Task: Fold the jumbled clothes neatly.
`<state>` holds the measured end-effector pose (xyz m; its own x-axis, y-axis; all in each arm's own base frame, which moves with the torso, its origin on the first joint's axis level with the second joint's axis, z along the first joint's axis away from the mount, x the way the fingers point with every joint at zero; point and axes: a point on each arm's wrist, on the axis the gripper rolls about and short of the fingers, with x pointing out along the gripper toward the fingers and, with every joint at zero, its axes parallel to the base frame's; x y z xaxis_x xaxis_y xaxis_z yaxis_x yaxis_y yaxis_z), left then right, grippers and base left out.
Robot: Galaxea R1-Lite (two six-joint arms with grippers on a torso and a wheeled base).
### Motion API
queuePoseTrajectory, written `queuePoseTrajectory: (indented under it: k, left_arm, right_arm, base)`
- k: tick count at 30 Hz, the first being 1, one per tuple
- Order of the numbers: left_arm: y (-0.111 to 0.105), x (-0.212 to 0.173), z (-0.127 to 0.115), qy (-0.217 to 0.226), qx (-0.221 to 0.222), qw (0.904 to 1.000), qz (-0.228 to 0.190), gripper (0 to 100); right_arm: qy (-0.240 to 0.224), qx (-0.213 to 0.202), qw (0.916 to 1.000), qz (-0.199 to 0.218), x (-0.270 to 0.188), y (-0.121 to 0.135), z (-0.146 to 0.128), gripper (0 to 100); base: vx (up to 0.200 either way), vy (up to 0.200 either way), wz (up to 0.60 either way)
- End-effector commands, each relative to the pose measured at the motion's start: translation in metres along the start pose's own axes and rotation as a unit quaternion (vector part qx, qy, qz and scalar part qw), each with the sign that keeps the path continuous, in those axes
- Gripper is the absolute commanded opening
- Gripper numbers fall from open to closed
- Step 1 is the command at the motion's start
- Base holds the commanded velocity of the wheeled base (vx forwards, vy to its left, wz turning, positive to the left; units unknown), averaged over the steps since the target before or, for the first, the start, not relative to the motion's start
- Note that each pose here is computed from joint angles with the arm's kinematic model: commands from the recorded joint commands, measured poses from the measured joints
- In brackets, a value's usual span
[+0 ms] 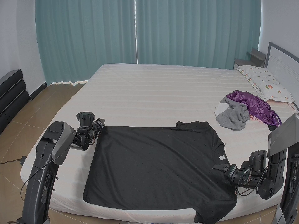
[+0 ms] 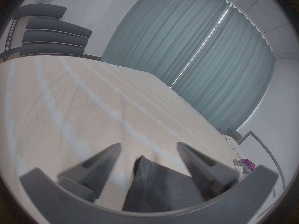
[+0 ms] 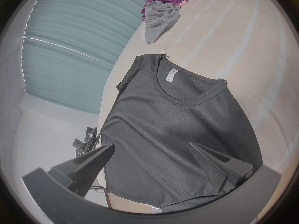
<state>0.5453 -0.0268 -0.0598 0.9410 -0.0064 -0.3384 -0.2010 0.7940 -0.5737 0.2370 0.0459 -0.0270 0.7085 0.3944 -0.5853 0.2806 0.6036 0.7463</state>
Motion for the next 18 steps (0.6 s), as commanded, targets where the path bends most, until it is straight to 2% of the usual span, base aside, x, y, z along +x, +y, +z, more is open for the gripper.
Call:
queuePoseTrajectory:
  k: [1,8,9,11,12,15,16,18]
  left_arm:
    - [-0.001,-0.002,0.001,0.001,-0.001,1.0,0.001,100]
    - [-0.015,-0.039,0.024,0.015,-0.062,0.998,0.0,100]
    - [-0.016,-0.054,0.03,0.019,-0.076,0.9968,-0.016,100]
    - [-0.016,-0.054,0.03,0.019,-0.076,0.9968,-0.016,100]
    - [-0.014,-0.074,0.03,0.038,-0.084,0.9952,-0.032,100]
    - [-0.014,-0.081,0.03,0.054,-0.088,0.9939,-0.038,100]
    - [-0.015,-0.083,0.031,0.058,-0.093,0.9931,-0.041,100]
    - [-0.014,-0.082,0.029,0.06,-0.1,0.9923,-0.041,100]
  right_arm:
    - [-0.006,-0.002,0.9999,0.008,0.0,0.002,0.002,100]
    - [-0.044,-0.021,0.9973,0.056,-0.005,0.023,0.016,100]
    - [-0.059,-0.032,0.9952,0.072,0.006,0.03,0.023,100]
    - [-0.059,-0.032,0.9952,0.072,0.006,0.03,0.023,100]
    - [-0.077,-0.05,0.9924,0.082,0.028,0.033,0.038,100]
    - [-0.086,-0.079,0.991,0.066,0.044,0.032,0.054,100]
    - [-0.091,-0.098,0.9897,0.051,0.057,0.031,0.067,100]
    - [-0.113,-0.111,0.9867,0.037,0.074,0.035,0.087,100]
  base:
    - [0.0,0.0,0.0]
    - [0.0,0.0,0.0]
    - [0.0,0.0,0.0]
    - [0.0,0.0,0.0]
    - [0.0,0.0,0.0]
    - [0.0,0.0,0.0]
    - [0.0,0.0,0.0]
    - [0.0,0.0,0.0]
